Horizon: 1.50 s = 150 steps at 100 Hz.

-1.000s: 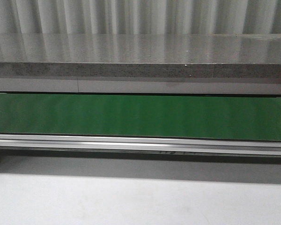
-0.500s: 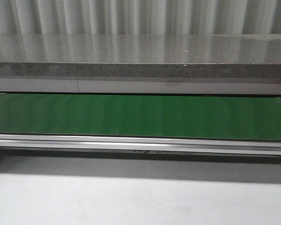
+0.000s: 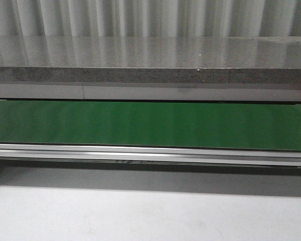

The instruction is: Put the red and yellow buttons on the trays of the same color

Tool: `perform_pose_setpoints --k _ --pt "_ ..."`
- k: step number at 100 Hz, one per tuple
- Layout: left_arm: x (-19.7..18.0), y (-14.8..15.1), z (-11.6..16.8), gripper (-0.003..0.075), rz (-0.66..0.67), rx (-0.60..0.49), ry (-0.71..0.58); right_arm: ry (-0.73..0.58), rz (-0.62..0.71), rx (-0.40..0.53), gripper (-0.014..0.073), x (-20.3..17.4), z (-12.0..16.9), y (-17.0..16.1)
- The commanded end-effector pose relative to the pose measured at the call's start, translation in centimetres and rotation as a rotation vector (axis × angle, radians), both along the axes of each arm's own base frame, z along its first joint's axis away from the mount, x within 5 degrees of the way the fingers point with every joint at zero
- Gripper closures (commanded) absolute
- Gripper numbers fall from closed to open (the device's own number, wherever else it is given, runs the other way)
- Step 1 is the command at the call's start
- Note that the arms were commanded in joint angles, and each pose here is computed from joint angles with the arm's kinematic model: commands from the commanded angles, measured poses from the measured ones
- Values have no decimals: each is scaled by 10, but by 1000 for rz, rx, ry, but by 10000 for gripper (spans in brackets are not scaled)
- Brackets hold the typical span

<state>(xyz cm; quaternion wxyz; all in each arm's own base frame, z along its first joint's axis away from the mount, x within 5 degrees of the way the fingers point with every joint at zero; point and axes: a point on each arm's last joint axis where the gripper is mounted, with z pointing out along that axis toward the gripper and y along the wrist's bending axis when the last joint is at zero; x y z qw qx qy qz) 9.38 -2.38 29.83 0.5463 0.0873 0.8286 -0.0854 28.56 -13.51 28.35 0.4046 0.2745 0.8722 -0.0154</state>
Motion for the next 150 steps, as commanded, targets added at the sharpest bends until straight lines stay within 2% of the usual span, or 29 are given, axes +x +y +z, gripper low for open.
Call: perform_pose_setpoints --k 1,41,55,69,92,118,150 --pt "2 -1 14 741 0 -33 -85 -85 48 -68 661 -8 33 13" --pt "2 -1 14 741 0 -33 -85 -142 421 -173 661 -35 78 102" --pt "2 -1 14 741 0 -33 -85 -177 522 -194 661 -54 83 126" --pt "2 -1 14 741 0 -33 -85 -195 580 -203 661 -79 76 140" --pt "2 -1 14 741 0 -33 -85 -219 614 -223 661 -122 54 146" --pt "2 -1 15 741 2 -35 -96 -334 610 -279 661 -175 44 146" --pt "3 0 19 741 11 -43 -135 -441 596 -314 661 -214 29 146"
